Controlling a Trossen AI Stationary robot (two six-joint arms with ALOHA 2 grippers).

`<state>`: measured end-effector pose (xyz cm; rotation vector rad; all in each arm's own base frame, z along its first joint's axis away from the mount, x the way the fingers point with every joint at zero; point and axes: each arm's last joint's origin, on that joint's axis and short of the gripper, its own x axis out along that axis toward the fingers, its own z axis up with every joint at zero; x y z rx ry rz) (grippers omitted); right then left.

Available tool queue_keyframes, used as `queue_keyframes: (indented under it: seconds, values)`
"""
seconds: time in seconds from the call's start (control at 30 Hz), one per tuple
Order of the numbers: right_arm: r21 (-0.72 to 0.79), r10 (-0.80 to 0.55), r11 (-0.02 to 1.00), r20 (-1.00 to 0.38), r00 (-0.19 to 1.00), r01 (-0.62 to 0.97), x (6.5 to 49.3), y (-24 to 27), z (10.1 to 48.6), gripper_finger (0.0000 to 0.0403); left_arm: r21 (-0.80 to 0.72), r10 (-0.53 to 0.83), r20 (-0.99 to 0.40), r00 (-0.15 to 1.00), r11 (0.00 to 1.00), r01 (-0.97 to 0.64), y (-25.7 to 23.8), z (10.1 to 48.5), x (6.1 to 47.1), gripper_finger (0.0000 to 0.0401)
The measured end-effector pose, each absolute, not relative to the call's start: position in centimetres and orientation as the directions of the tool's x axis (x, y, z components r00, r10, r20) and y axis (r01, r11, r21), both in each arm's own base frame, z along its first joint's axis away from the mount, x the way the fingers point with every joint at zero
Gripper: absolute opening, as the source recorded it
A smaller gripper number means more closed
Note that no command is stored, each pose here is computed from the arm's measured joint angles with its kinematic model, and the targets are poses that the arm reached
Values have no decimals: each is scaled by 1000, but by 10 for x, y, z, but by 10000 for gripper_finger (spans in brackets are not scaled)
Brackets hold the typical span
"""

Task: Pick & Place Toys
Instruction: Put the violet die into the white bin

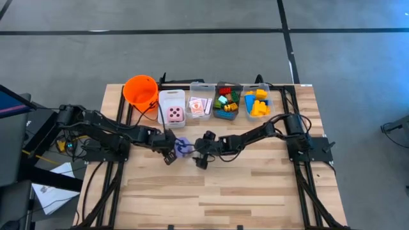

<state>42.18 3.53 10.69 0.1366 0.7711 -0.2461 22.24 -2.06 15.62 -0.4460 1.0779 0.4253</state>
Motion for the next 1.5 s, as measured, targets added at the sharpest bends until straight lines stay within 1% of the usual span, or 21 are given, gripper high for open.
queue_keyframes:
  seconds: [0.17, 0.33, 0.53, 0.7, 0.9, 1.17, 1.37, 1.5]
  values:
    - [18, -168, 968, -698, 696, 251, 422, 36, 107, 400, -133, 151, -854, 498, 862, -489, -20, 161, 231, 0]
    - [16, -166, 969, -695, 699, 247, 422, 37, 108, 400, -95, 190, -844, 502, 867, -488, -15, 161, 232, 0]
    - [9, -166, 972, -684, 710, 235, 424, 37, 109, 400, -44, 211, -837, 505, 894, -446, -8, 162, 233, 0]
    - [-24, -177, 975, -682, 709, 220, 424, 33, 109, 400, -4, 223, -808, 545, 923, -384, -2, 165, 238, 0]
    - [-32, -197, 970, -689, 698, 242, 424, 24, 108, 400, 34, 233, -774, 589, 944, -329, 6, 168, 243, 0]
    - [-43, -213, 965, -702, 680, 259, 423, 17, 107, 400, 40, 250, -772, 584, 936, -349, 13, 168, 243, 0]
    - [-103, -284, 950, -672, 684, 294, 424, 19, 108, 400, 22, 228, -778, 586, 941, -338, 12, 168, 243, 0]
    - [-66, -289, 941, -665, 689, 331, 424, 20, 109, 400, 15, 221, -778, 588, 943, -333, 12, 168, 243, 0]
